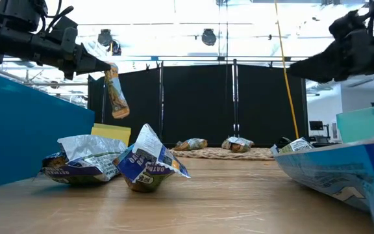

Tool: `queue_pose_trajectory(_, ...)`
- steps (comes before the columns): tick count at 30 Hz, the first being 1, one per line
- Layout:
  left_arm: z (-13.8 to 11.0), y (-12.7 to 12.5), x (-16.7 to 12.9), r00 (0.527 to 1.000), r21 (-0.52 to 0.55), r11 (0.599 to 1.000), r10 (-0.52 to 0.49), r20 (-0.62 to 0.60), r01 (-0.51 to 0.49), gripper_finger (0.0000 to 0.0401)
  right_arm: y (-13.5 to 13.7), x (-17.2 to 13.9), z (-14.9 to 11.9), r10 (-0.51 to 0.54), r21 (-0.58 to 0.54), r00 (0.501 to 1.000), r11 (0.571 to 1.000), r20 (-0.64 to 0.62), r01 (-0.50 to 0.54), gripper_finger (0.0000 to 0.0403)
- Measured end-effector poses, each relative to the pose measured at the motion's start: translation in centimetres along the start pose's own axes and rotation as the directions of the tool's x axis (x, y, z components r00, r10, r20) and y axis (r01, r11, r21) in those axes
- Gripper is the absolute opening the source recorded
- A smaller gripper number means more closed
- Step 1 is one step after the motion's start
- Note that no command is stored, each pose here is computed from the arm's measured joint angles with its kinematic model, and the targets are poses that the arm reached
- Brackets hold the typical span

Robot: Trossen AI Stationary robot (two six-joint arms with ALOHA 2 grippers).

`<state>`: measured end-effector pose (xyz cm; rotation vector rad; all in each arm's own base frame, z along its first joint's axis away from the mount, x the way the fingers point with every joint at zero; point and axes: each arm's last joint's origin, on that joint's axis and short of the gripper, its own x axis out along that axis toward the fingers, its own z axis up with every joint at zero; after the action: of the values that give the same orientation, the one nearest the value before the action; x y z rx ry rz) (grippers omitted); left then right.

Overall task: Pick and place Granola Bars by type
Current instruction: Put the yellow granola bar into the yellow bin

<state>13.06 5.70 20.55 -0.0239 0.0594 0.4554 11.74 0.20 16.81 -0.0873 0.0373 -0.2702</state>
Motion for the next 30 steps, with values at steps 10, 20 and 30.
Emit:
queue_pose_trajectory(10,-0.1,0.0,0.0,1.000,0.004,1.000,0.000,-0.012,0.000,0.0000,0.2,-0.9,-0.3,0.151,0.043,0.988,0.988,-0.018,-0.150,0.0203)
queue_pose_trajectory(20,-0.1,0.0,0.0,1.000,-0.029,1.000,0.000,-0.012,-0.001,0.0000,0.8,-1.4,-0.1,0.393,0.063,0.919,0.917,0.029,-0.394,0.0203)
queue_pose_trajectory(30,0.5,0.5,0.0,0.982,-0.123,0.975,0.188,-0.001,-0.187,0.0000,0.8,-1.4,-0.1,0.404,0.167,0.914,0.900,0.029,-0.403,0.0203)
